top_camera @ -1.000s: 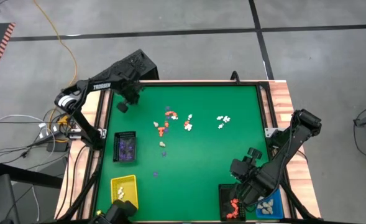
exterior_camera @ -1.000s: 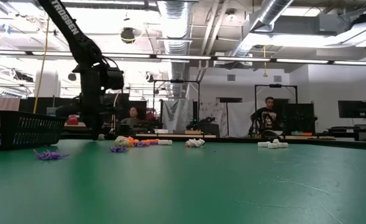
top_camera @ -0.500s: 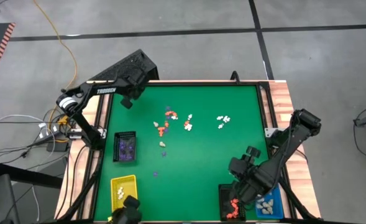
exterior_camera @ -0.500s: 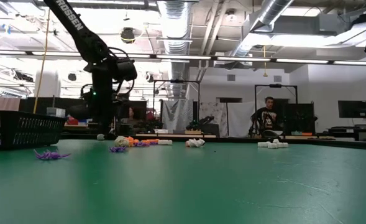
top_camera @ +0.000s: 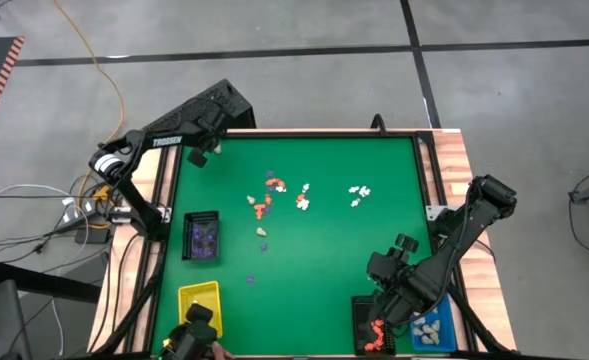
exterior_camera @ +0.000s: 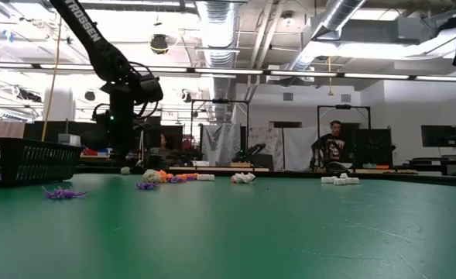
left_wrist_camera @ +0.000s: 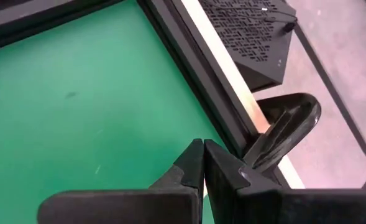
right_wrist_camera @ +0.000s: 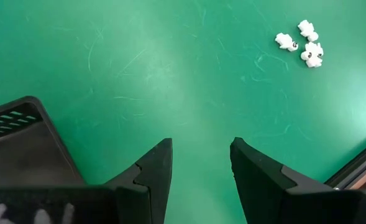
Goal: Sort Halloween decoration
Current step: Put the white skull toy into the blue basket
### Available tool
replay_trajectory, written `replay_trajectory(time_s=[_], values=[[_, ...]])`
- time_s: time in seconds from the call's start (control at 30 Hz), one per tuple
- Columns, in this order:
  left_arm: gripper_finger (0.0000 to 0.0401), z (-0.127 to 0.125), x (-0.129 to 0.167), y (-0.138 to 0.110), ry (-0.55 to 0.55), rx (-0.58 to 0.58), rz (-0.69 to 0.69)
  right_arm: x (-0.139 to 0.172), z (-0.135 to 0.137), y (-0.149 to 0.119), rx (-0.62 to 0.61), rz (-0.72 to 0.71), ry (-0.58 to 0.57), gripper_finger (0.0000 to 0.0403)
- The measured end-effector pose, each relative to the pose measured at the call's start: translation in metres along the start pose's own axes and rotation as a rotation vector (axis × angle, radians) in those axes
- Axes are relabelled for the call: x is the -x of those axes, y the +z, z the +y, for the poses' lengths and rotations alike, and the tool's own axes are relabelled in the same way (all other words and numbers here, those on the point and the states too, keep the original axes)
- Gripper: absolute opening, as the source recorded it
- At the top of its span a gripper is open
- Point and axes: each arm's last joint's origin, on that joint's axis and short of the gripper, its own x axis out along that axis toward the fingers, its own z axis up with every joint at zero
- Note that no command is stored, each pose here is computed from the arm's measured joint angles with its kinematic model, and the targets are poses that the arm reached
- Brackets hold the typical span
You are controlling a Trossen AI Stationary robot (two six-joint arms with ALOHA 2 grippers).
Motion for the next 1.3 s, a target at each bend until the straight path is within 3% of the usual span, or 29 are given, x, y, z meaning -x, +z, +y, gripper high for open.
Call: replay_trajectory(time_s=[0.23, 0.43, 0.63, 0.8, 1.0, 1.17, 1.3], values=[[0.0000, 0.002, -0.006, 0.006, 0.024, -0.013, 0.041, 0.000, 0.000, 0.000, 0.004, -0.017, -0.006, 0.0179], [0.0000, 0.003, -0.024, -0.011, 0.033, -0.060, 0.182, 0.000, 0.000, 0.001, 0.023, -0.019, -0.007, 0.0179], [0.0000, 0.010, -0.017, -0.025, 0.086, -0.115, 0.262, 0.000, -0.001, 0.000, 0.033, -0.018, -0.011, 0.0179], [0.0000, 0.009, 0.015, -0.048, 0.007, -0.274, 0.422, 0.000, -0.001, 0.001, 0.033, -0.030, -0.017, 0.0179], [0.0000, 0.008, 0.059, -0.067, -0.131, -0.390, 0.484, 0.000, -0.001, 0.003, 0.031, -0.097, -0.037, 0.0179], [0.0000, 0.007, 0.108, -0.059, -0.321, -0.551, 0.493, 0.000, -0.002, 0.015, -0.009, -0.350, -0.102, 0.0179], [0.0000, 0.014, 0.159, -0.041, -0.523, -0.705, 0.421, -0.010, -0.011, 0.044, -0.131, -0.560, -0.208, 0.0179]])
